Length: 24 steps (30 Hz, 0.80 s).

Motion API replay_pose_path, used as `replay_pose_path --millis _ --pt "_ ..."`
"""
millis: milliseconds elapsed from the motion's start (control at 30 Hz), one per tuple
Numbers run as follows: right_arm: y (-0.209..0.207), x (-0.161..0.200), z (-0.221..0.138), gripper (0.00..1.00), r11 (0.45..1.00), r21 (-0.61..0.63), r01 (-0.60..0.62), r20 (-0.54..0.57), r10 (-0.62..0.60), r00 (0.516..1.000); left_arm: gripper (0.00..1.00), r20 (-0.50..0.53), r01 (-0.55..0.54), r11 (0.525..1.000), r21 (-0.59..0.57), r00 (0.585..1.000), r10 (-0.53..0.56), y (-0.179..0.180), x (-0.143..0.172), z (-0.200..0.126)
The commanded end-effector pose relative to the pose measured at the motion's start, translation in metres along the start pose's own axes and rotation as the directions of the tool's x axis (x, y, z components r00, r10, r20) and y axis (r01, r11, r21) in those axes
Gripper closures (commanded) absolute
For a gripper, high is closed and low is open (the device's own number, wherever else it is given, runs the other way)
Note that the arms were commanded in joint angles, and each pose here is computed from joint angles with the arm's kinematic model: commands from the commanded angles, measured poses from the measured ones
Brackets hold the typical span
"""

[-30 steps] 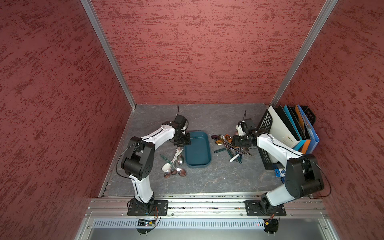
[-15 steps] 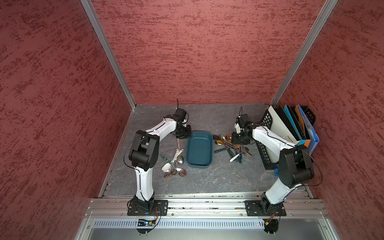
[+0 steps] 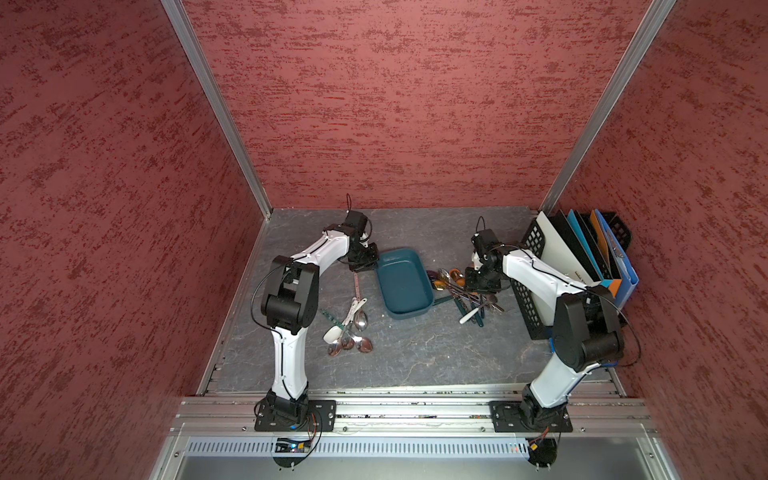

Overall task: Put the spoon into the storage box
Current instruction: Move the storage box to the center of the board.

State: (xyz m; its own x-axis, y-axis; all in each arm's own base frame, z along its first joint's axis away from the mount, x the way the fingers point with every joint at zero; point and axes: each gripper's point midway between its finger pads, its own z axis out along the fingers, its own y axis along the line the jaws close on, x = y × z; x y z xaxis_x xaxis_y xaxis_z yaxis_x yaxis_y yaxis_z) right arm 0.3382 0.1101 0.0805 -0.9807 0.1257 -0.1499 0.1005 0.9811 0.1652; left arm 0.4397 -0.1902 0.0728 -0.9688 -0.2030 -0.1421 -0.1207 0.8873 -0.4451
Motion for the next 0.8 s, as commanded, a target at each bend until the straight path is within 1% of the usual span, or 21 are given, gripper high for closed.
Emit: replay_pose_path --millis 0,100,200,333,400,467,533,667,767 --pt "0.009 0.007 0.002 0.54 0.998 -0.010 -0.056 -0.035 0.056 0.998 0.87 -0.026 -0.090 0.996 0.029 0.996 0.091 -0.011 -0.003 -0.003" --pt "0.022 0.015 0.005 0.54 0.998 -0.021 -0.064 -0.050 0.063 0.997 0.83 -0.043 -0.180 0.983 0.028 0.982 0.182 -0.014 -0.004 -0.002" --pt "0.026 0.021 0.009 0.54 0.996 0.005 -0.084 -0.064 0.085 0.994 0.80 -0.045 -0.261 0.965 -0.002 0.964 0.260 -0.015 -0.006 -0.003" --pt "0.032 0.028 0.014 0.55 0.992 0.019 -0.128 -0.080 0.129 0.988 0.73 -0.051 -0.309 0.951 -0.002 0.950 0.309 -0.018 -0.006 -0.003" --pt "0.038 0.031 0.016 0.55 0.989 0.024 -0.147 -0.083 0.148 0.985 0.66 -0.052 -0.317 0.949 0.001 0.947 0.316 -0.019 -0.005 -0.003" --pt "0.043 0.033 0.018 0.55 0.986 0.029 -0.167 -0.083 0.169 0.982 0.62 -0.045 -0.319 0.948 0.003 0.947 0.319 -0.019 -0.005 -0.006" --pt "0.047 0.035 0.022 0.55 0.982 0.031 -0.188 -0.084 0.190 0.978 0.56 -0.020 -0.315 0.949 0.002 0.949 0.315 -0.021 -0.007 -0.015" --pt "0.048 0.035 0.026 0.55 0.970 0.051 -0.237 -0.075 0.241 0.968 0.39 0.060 -0.295 0.955 0.018 0.954 0.293 -0.028 -0.013 -0.041" --pt "0.051 0.026 0.028 0.53 0.965 0.048 -0.256 -0.048 0.259 0.965 0.31 0.089 -0.281 0.959 0.027 0.957 0.277 -0.030 -0.015 -0.056"
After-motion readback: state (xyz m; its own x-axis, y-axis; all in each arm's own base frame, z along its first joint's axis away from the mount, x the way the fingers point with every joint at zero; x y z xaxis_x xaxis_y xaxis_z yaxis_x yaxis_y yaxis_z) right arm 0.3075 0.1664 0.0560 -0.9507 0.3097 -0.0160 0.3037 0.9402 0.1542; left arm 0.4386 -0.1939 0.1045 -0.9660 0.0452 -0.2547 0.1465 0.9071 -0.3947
